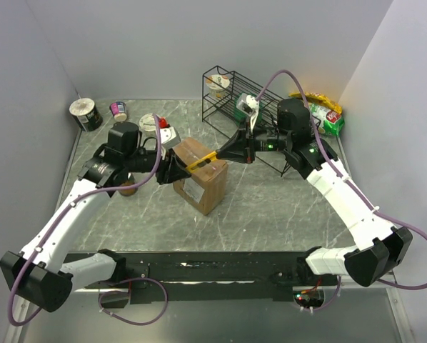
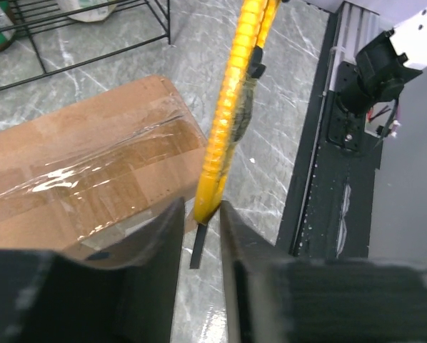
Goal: Unpack the express box
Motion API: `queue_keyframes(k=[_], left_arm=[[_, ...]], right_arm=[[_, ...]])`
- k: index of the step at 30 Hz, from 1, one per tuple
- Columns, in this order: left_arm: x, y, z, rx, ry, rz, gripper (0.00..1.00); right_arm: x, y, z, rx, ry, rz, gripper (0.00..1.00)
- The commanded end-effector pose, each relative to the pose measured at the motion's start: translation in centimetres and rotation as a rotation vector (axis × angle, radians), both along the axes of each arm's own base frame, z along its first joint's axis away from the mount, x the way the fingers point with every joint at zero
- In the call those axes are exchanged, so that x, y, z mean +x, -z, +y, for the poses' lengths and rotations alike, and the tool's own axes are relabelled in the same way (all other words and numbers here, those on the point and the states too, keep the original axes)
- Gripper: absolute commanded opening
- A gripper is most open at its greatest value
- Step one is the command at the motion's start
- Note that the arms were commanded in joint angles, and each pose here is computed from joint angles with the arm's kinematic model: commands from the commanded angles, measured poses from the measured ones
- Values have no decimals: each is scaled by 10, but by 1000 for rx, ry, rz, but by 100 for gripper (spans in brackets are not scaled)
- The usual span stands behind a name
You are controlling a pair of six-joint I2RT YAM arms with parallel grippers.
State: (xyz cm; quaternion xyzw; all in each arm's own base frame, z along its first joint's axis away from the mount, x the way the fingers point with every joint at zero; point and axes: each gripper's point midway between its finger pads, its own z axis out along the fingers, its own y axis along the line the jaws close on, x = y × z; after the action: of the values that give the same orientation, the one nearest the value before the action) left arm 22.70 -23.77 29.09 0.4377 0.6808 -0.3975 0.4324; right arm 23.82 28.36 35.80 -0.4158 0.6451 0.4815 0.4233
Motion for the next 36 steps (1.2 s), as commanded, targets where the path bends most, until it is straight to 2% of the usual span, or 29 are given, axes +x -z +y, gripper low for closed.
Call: queue_keyframes(k=[1, 4, 6, 9, 10, 12, 15, 18, 23, 24, 27, 36], left_arm=[[1, -20, -6, -41, 62, -70, 27], [3, -20, -8, -41, 75, -76, 15], [2, -19, -8, -31, 101, -83, 1], [6, -23, -5, 6, 112, -136, 1], [4, -18, -2, 33, 117, -123, 1], [5, -18, 3, 78, 129, -183, 1], [0, -9, 11, 144, 159, -215, 1], [-3, 0, 16, 184, 174, -217, 1], [0, 0, 17, 197, 178, -236, 1], [1, 0, 16, 198, 180, -234, 1], [0, -4, 14, 189, 186, -221, 1], [1, -12, 11, 164, 166, -216, 1]], right_arm=[[-4, -21, -1, 46, -17, -48, 0], [-6, -17, 0, 35, -22, -44, 0], [-3, -11, -1, 22, -2, -30, 0], [-3, 2, -3, -17, -12, -30, 1], [-6, 9, -5, -47, -27, -26, 25], [-8, 5, -11, -75, -41, -55, 44], [-11, 1, -23, -108, -62, -117, 57], [-15, -4, -25, -94, -88, -197, 65], [-18, -3, -10, -54, -163, -256, 69], [-17, 2, -4, -57, -184, -254, 76], [-17, 5, 11, -48, -225, -265, 81], [-3, 16, 39, -17, -207, -251, 79]])
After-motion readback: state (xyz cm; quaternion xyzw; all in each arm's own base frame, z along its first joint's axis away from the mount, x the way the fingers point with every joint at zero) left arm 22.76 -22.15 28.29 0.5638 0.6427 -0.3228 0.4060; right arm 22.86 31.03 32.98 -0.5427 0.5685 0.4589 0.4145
